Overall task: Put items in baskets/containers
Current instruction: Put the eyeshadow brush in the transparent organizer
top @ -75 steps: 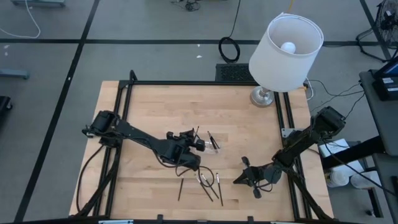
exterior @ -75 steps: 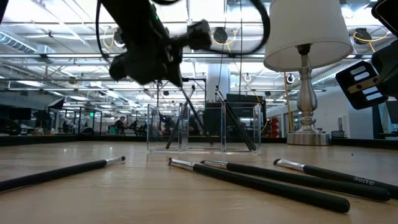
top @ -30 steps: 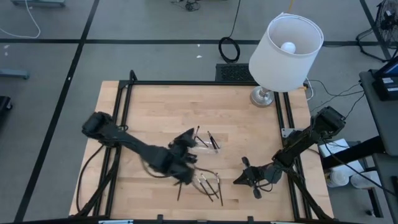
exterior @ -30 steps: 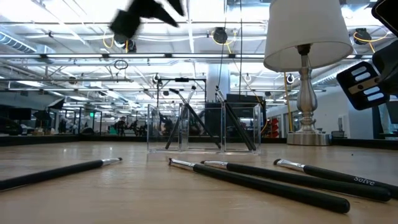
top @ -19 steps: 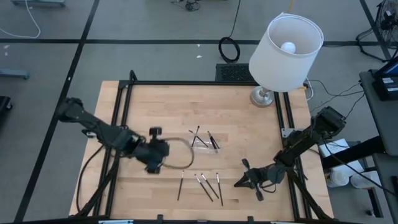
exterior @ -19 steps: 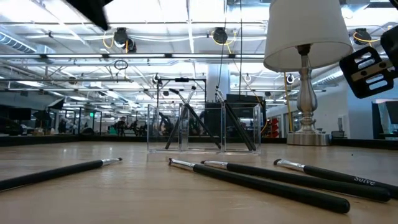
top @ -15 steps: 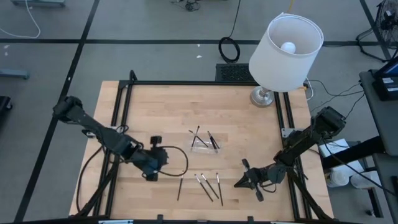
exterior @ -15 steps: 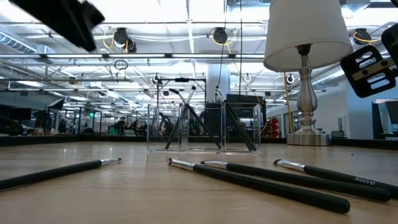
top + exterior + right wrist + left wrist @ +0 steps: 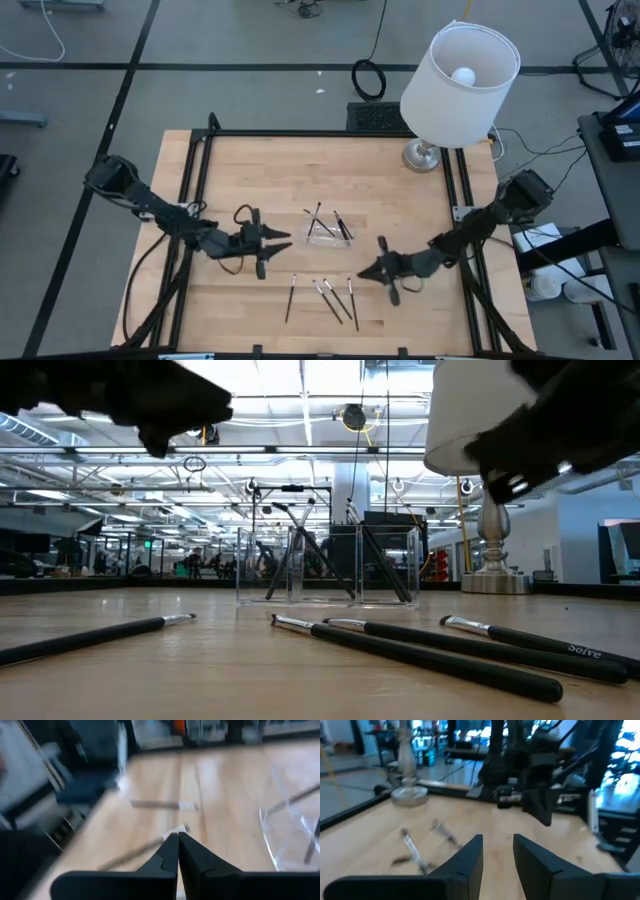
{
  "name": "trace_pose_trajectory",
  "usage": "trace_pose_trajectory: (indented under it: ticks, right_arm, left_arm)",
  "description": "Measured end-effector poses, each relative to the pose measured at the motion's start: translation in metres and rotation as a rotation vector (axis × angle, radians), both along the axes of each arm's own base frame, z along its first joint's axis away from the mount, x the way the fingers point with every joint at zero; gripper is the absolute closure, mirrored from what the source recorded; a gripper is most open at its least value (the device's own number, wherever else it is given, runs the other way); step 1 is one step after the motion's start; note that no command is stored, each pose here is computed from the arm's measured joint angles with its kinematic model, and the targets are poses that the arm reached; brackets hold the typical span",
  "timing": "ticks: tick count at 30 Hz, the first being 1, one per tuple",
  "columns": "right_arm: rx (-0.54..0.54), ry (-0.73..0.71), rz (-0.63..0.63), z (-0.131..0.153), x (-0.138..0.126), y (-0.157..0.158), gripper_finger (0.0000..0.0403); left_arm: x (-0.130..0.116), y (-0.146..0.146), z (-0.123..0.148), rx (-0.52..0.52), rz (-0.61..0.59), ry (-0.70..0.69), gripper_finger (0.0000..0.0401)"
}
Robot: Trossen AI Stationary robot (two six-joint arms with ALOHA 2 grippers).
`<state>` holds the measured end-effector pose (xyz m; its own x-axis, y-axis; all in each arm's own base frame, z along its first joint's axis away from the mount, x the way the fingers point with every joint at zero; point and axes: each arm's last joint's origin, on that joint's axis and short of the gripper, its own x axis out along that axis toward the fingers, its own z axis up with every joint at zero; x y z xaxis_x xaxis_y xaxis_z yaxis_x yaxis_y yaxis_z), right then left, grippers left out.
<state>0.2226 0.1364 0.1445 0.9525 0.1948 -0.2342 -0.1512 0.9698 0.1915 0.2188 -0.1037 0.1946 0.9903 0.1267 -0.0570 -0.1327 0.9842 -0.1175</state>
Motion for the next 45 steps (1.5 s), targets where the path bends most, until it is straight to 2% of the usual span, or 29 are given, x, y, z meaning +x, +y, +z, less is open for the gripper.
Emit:
trace_pose_trajectory:
  ticks: [4, 7, 9, 13, 15, 20, 26, 29, 32, 38, 45]
  right_arm:
    - [-0.044, 0.226, -0.015, 0.002, 0.027, -0.009, 0.0403]
    - [-0.055, 0.424, -0.015, 0.019, 0.045, -0.008, 0.0403]
    - [-0.110, 0.518, -0.024, 0.039, 0.052, -0.001, 0.0403]
    - [-0.311, 0.507, -0.119, 0.087, 0.056, 0.020, 0.0403]
    - [-0.334, 0.523, -0.172, 0.102, 0.056, 0.019, 0.0403]
    - [-0.186, 0.562, -0.253, 0.109, 0.058, 0.016, 0.0403]
    - [0.043, 0.620, -0.250, 0.064, 0.052, 0.016, 0.0401]
    - [0.203, 0.587, -0.205, 0.044, 0.052, 0.011, 0.0390]
    - [0.312, 0.564, -0.182, 0.025, 0.048, 0.002, 0.0370]
    - [0.400, 0.528, -0.219, -0.002, 0.037, -0.011, 0.0310]
    - [0.469, 0.571, -0.266, -0.024, 0.051, -0.009, 0.0239]
  left_arm:
    - [-0.005, 0.001, -0.004, 0.010, -0.005, 0.008, 0.0286]
    - [-0.007, 0.002, -0.011, 0.048, 0.018, 0.059, 0.0286]
    - [-0.007, 0.002, -0.011, 0.056, 0.011, 0.064, 0.0286]
    - [-0.007, 0.002, -0.012, 0.111, 0.014, 0.084, 0.0286]
    - [-0.007, 0.002, -0.011, 0.113, 0.024, 0.073, 0.0286]
    - [-0.010, 0.011, 0.003, 0.124, 0.100, 0.025, 0.0286]
    - [-0.016, 0.019, 0.019, 0.113, 0.145, -0.036, 0.0286]
    - [-0.017, 0.023, 0.023, 0.152, 0.158, -0.042, 0.0286]
    - [-0.016, 0.028, 0.025, 0.194, 0.177, -0.037, 0.0286]
    - [-0.012, 0.040, 0.025, 0.204, 0.237, -0.030, 0.0286]
    - [-0.010, 0.048, 0.024, 0.186, 0.278, -0.024, 0.0286]
